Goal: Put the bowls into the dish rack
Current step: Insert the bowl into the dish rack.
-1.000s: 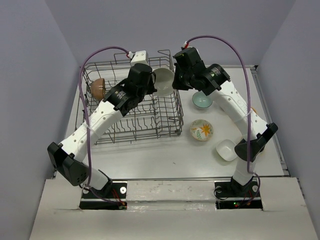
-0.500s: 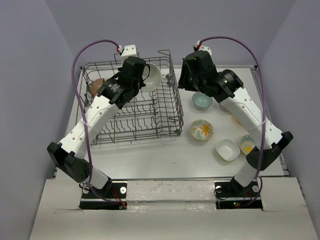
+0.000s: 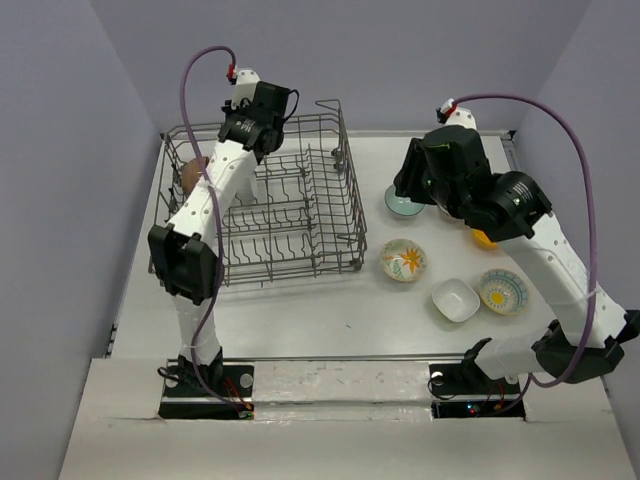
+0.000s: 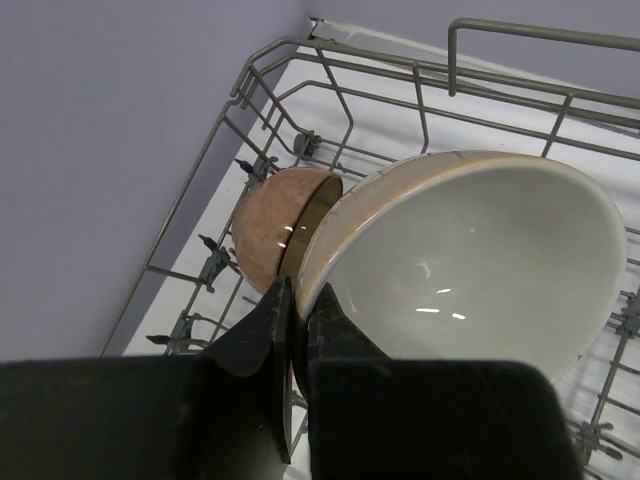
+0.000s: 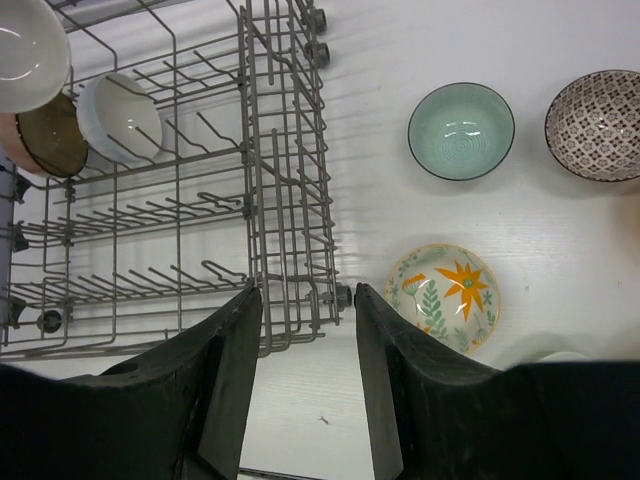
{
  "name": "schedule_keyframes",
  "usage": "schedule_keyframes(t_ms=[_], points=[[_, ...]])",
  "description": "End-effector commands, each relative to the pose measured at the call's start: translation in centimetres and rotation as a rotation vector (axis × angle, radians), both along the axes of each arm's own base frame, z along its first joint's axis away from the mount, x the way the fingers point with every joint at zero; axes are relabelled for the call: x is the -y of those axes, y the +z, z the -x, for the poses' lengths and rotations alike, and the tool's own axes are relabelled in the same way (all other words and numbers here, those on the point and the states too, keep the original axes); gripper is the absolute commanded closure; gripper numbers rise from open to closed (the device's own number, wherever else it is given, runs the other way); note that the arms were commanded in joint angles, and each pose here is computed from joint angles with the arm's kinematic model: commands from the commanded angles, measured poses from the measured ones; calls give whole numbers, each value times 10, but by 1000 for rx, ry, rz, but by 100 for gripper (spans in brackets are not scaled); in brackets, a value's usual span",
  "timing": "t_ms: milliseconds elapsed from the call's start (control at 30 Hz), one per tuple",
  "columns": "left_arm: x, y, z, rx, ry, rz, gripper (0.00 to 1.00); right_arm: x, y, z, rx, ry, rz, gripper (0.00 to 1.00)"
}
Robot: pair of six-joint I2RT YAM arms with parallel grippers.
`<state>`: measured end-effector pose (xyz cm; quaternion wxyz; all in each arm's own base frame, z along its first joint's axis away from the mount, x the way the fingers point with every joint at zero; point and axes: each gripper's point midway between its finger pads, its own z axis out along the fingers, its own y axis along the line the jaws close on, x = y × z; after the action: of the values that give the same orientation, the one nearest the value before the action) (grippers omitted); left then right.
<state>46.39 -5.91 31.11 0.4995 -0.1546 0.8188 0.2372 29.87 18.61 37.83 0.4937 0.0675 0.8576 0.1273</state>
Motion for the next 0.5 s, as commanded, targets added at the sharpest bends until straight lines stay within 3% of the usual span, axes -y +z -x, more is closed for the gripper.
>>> schedule_keyframes(t_ms=[0, 167, 467], points=[[-18, 36, -12, 87, 130, -105, 100, 23, 7, 15, 23, -38, 5, 52], [-18, 33, -31, 42, 182, -211, 100, 36, 1, 30, 10, -37, 19, 52], [-13, 4, -30, -42, 239, -355, 100, 36, -17, 41, -16, 0, 8, 53]])
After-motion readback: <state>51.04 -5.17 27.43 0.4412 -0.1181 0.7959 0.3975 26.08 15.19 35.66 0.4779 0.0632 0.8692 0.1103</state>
